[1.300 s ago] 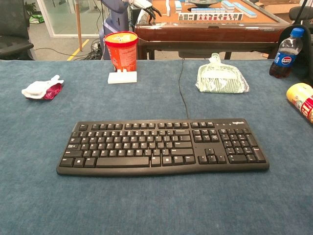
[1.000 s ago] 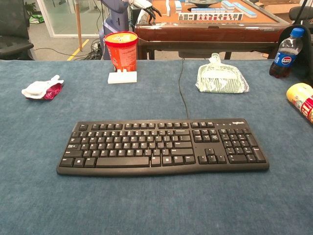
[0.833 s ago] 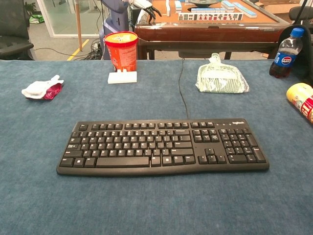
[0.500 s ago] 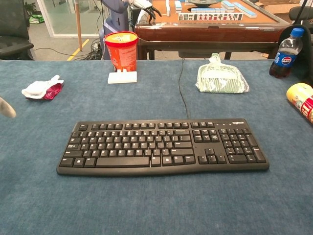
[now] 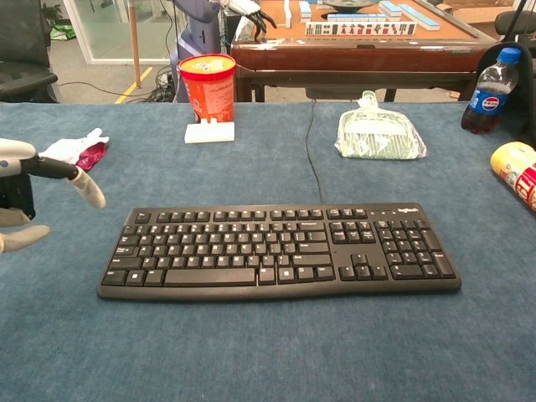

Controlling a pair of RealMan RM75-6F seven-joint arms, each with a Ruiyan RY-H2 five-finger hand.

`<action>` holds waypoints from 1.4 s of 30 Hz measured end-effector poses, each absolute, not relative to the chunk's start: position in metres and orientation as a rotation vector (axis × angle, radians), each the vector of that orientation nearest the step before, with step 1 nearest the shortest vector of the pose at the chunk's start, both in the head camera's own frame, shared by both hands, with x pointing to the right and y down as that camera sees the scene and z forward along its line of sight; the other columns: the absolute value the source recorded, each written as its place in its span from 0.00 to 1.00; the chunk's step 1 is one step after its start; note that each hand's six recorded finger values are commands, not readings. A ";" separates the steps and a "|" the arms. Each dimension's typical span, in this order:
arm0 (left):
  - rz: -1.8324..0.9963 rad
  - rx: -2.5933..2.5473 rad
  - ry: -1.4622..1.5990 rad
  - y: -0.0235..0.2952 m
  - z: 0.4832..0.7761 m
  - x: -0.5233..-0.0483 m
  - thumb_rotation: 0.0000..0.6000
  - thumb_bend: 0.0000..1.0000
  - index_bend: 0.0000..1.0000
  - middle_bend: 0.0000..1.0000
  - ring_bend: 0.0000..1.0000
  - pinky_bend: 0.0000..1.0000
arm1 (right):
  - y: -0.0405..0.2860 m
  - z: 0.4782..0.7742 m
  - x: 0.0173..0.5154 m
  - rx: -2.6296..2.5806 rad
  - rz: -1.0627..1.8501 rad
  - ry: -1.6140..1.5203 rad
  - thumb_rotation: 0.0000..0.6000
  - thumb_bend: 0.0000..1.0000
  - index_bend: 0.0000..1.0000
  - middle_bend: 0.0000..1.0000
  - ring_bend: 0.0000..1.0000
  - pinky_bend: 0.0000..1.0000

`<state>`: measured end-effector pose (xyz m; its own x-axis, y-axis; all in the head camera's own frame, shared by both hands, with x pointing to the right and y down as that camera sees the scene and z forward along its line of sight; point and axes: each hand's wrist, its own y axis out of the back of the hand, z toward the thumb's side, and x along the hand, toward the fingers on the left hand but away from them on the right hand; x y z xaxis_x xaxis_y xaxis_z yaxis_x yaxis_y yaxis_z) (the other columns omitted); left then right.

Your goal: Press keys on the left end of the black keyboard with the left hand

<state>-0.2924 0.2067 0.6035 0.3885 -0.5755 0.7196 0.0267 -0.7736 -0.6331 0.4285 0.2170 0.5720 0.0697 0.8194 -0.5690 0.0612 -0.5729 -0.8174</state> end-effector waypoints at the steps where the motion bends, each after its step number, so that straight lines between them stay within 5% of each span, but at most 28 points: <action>1: -1.409 -2.095 0.458 0.206 0.605 -0.291 1.00 0.45 0.25 1.00 0.95 1.00 | 0.217 0.572 0.428 -1.731 1.564 -0.879 1.00 0.00 0.17 0.30 0.21 0.38; 42: -1.532 -2.089 0.255 0.200 0.659 -0.228 1.00 0.45 0.24 1.00 0.96 1.00 | 0.214 0.558 0.430 -1.717 1.531 -0.916 1.00 0.00 0.17 0.30 0.21 0.38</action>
<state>-0.2283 0.1999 0.6593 0.3387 -0.4480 0.8274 0.1562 -0.8404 -0.5190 0.4303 0.2141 0.5579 0.0726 0.8400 -0.5377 0.0764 -0.5422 -0.8368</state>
